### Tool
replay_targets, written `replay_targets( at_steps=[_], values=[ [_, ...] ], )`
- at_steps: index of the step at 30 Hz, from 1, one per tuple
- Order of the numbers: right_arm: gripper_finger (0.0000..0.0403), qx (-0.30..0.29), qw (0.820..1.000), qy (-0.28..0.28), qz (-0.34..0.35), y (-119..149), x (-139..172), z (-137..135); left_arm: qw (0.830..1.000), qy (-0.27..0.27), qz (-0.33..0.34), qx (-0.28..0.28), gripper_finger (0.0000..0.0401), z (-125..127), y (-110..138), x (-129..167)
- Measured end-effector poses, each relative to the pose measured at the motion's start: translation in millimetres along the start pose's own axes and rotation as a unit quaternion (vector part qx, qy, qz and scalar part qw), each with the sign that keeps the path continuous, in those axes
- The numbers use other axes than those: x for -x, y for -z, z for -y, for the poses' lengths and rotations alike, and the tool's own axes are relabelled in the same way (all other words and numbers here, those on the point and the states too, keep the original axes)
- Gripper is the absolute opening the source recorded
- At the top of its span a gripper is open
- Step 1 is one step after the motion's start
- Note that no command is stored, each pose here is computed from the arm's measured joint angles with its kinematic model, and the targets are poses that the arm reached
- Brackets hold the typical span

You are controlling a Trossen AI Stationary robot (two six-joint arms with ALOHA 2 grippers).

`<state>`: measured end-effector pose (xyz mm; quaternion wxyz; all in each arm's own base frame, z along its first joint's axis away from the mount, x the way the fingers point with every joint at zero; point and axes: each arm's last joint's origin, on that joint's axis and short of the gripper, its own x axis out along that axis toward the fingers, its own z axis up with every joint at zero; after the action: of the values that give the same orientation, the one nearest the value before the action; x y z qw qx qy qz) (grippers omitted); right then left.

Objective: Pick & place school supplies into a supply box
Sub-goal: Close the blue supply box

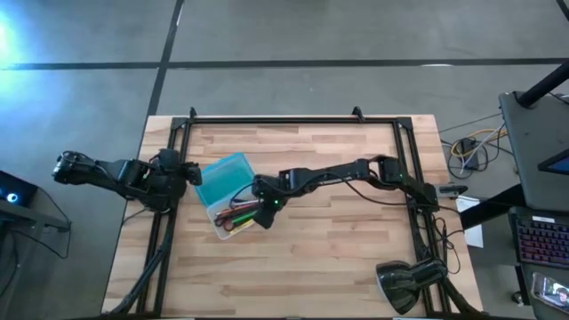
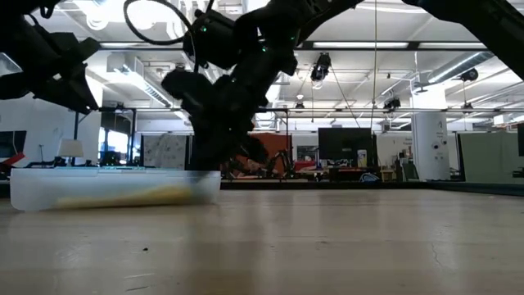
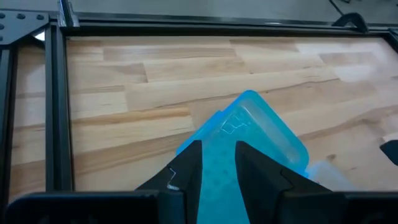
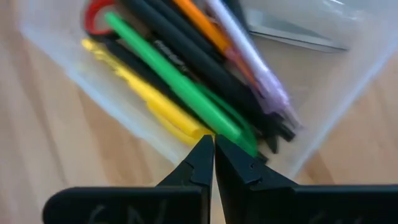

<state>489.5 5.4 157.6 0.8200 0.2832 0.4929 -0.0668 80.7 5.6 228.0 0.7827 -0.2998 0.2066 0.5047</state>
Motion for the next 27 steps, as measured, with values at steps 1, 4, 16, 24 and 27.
replay_targets(
  at_steps=[1,4,16,24,27],
  values=[
    [0.0009,0.000,1.000,0.010,0.002,2,-1,1,1.000,0.000,-0.001,0.000,0.0080,0,0,0],
    [0.0008,0.003,1.000,0.025,0.000,5,0,4,1.000,-0.001,-0.004,-0.002,0.0080,1,1,0],
    [0.0009,0.072,0.949,0.304,0.032,17,42,25,1.000,-0.010,-0.011,-0.017,0.0080,4,3,-3],
    [0.0009,0.021,0.931,0.364,0.025,16,53,64,1.000,0.014,-0.009,0.003,0.0080,11,10,-11],
    [0.0009,0.015,0.940,0.334,0.068,14,72,60,0.999,0.019,-0.026,0.007,0.0080,12,12,-12]
  ],
)
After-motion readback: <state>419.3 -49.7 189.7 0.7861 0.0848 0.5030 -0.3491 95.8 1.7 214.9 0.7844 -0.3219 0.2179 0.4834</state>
